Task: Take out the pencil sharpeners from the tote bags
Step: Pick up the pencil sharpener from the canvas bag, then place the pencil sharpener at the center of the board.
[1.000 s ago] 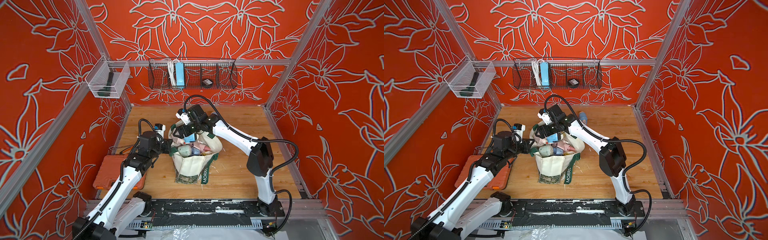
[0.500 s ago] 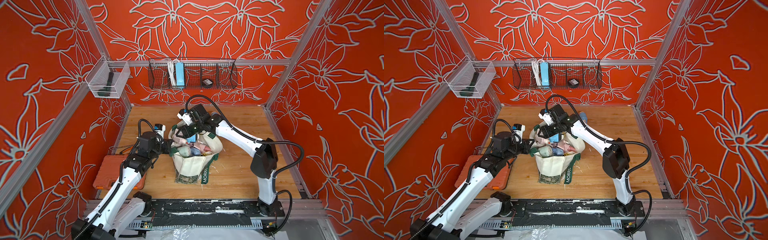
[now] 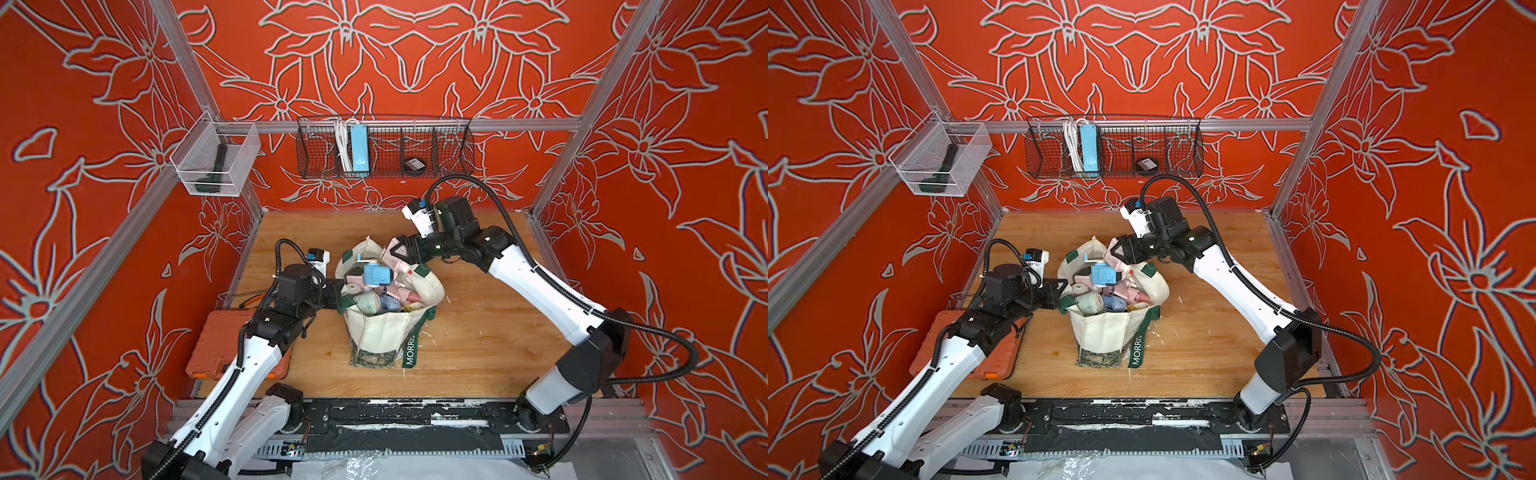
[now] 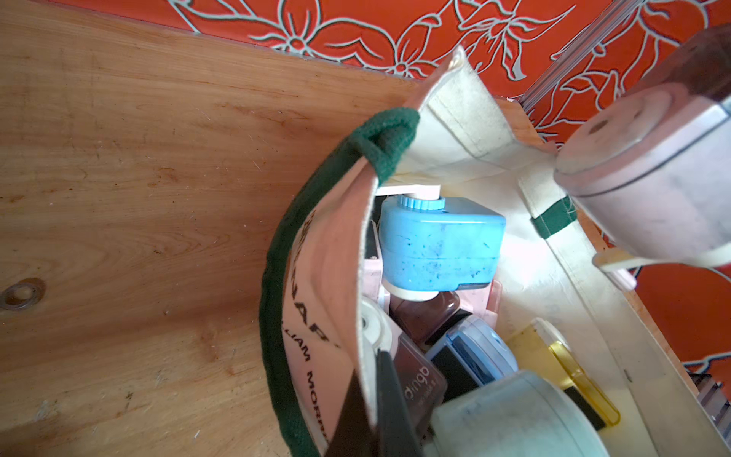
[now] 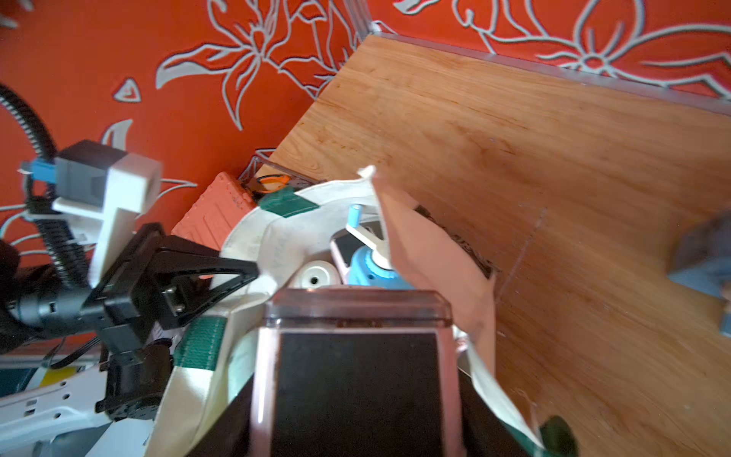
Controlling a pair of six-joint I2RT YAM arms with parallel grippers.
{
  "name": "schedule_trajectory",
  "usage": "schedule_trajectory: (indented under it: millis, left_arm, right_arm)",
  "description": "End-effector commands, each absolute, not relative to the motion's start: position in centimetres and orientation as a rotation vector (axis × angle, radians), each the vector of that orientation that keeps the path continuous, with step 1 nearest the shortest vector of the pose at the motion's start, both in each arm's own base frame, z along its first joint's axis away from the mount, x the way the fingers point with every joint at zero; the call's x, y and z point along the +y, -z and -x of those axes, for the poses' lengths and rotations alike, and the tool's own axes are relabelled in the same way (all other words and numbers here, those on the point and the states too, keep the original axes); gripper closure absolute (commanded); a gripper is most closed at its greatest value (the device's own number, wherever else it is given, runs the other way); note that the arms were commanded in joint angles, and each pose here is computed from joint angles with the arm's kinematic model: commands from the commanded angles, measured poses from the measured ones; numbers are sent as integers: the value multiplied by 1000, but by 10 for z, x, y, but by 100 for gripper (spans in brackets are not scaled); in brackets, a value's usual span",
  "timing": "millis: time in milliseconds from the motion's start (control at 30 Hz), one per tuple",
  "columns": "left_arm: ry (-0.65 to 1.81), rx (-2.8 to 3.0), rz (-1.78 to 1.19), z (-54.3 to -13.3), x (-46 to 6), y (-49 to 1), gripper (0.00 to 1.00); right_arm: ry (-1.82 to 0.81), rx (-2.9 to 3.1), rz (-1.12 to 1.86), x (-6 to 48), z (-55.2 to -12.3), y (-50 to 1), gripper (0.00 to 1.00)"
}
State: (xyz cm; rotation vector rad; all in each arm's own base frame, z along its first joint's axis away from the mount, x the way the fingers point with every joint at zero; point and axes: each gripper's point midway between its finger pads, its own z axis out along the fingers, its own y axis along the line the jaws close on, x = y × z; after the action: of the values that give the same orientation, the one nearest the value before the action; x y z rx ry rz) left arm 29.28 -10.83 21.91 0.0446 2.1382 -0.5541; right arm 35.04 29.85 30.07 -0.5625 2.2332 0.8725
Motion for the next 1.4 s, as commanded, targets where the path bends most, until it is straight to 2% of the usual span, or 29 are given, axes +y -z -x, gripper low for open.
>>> schedule_trajectory:
  millis: [0,267,400,733,833,1067,1367]
  left_arm:
    - [583,1988,-93,-296,-114,-258,100]
    - [568,1990,-83,-296,-112,-257,100]
    - [567,1991,-82,-296,-112,-256,100]
    - [573,1996,-83,-296,-113,-255,100]
    - [573,1996,-83,-296,-113,-255,100]
    - [572,2003,-80,-297,-113,-253,100]
    - [576,2011,-79,-296,-113,-251,100]
  right_arm:
    - [-813,2219,390,256,-370,-314,59]
    - [-546,2273,112,168,-410,-296,59]
    - [-544,2369,-48,139,-432,-259,60]
    - [-540,2553,-206,129,-449,-144,60]
    - [-611,2550,-220,135,-452,-126,60]
    - [-578,2617,-263,124,-449,-92,56]
    - [-533,2658,-296,113,-440,-66,39]
